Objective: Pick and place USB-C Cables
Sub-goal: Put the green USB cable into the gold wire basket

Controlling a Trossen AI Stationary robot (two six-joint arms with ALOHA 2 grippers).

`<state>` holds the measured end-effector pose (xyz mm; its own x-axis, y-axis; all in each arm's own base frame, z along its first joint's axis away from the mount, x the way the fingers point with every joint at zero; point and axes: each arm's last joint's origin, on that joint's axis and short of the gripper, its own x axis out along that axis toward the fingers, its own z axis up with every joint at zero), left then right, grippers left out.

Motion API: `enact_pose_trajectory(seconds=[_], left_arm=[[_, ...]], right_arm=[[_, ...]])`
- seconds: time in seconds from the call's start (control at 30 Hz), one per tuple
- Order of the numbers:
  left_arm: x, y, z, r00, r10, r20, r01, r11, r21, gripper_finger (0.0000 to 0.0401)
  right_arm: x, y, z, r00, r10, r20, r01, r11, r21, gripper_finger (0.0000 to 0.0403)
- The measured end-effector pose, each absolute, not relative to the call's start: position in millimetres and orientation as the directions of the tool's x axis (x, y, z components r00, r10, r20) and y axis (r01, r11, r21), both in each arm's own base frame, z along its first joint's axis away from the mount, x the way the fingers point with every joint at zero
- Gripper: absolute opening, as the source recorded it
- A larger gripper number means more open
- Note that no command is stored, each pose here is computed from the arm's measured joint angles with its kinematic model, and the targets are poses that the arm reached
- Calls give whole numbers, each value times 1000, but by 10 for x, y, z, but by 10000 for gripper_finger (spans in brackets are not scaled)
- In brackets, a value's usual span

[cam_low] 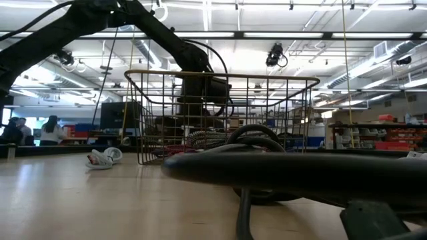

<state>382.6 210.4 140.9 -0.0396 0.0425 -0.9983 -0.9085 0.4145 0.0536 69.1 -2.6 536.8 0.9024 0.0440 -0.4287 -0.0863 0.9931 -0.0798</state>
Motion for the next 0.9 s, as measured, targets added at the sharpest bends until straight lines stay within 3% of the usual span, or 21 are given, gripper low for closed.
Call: enact_pose_trajectory(seconds=[0.17,0.2,0.4,0.7,0.9], left_arm=[[3822,2108,1410,-41,44,-998,-909,414,56,34],[3821,2110,1415,-39,43,-998,-909,413,53,23],[3815,2062,1567,-15,52,-999,-893,448,37,22],[3701,1840,2478,162,228,-960,-874,484,-33,22],[3619,1509,3004,311,276,-909,-798,596,-92,22]], right_arm=[[691,-26,5368,902,44,-429,-86,993,-80,162],[691,-26,5368,902,44,-429,-86,993,-79,162],[690,-26,5367,902,44,-430,-79,995,-63,162],[691,-27,5367,902,44,-430,-79,995,-65,162],[692,-27,5370,903,43,-427,-79,995,-66,162]])
